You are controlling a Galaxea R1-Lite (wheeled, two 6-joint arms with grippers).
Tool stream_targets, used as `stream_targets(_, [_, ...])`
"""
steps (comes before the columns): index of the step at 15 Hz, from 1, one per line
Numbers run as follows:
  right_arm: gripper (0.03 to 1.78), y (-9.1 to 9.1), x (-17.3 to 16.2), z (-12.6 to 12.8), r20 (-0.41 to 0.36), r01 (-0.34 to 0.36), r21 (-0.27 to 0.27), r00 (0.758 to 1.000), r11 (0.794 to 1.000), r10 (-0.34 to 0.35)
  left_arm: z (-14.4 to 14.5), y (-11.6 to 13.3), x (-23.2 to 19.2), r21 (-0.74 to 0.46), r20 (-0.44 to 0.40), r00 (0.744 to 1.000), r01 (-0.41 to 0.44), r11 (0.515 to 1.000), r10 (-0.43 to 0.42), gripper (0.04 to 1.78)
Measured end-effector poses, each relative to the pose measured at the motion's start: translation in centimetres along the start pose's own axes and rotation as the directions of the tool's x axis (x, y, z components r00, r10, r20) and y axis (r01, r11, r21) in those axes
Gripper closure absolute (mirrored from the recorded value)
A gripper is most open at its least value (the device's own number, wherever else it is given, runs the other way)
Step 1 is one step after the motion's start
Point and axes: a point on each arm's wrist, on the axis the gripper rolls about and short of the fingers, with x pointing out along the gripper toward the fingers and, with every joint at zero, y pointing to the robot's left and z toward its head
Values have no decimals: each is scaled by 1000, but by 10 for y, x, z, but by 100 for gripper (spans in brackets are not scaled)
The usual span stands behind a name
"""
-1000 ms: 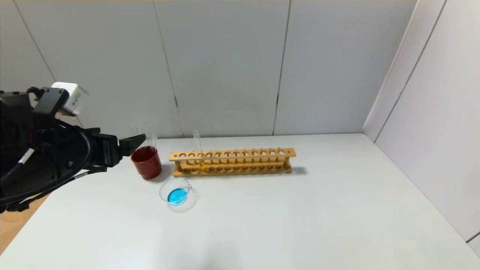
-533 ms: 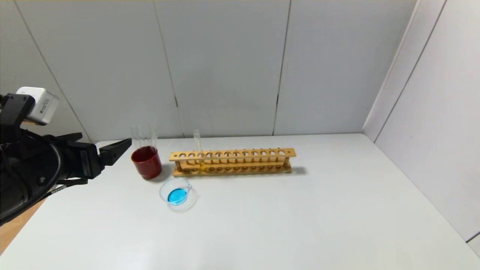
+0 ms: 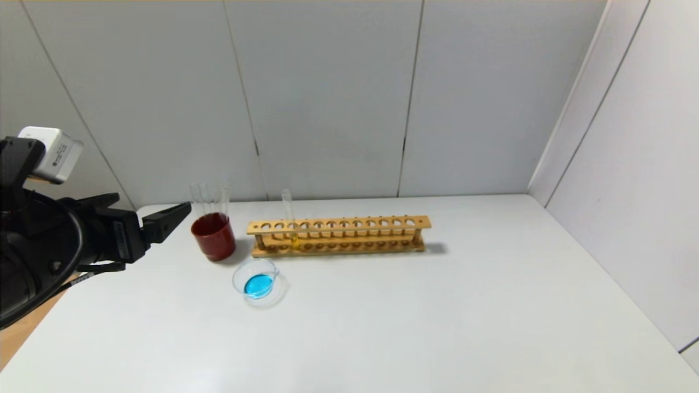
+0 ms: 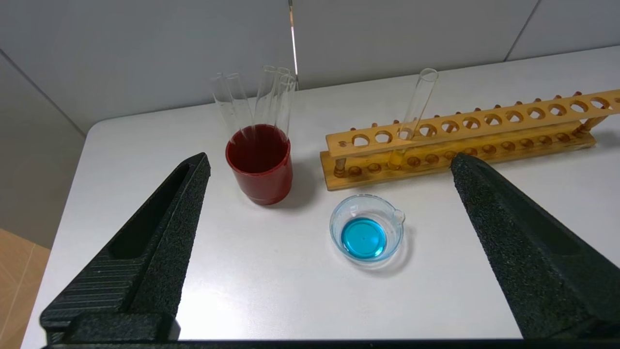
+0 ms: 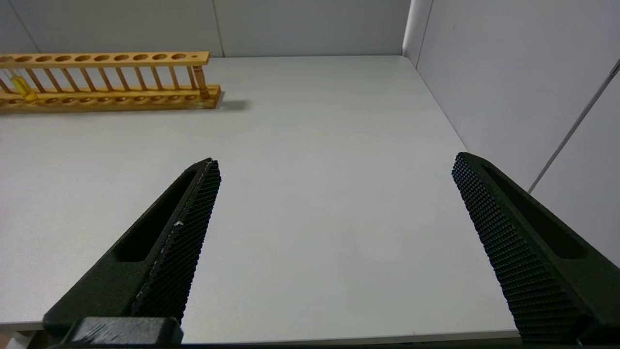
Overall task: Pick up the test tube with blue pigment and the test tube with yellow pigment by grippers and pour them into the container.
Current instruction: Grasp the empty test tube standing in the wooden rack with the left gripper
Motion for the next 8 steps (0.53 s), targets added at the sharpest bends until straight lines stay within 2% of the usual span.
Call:
stream_targets(4, [6, 0, 0, 0, 0, 0, 0, 1000, 1000, 0, 9, -2, 14, 2, 13, 1000, 8, 1000, -8, 7])
stream_targets(8, [6, 0, 0, 0, 0, 0, 0, 1000, 1000, 0, 5, -5, 38, 3, -38, 999, 25, 1000, -25, 7])
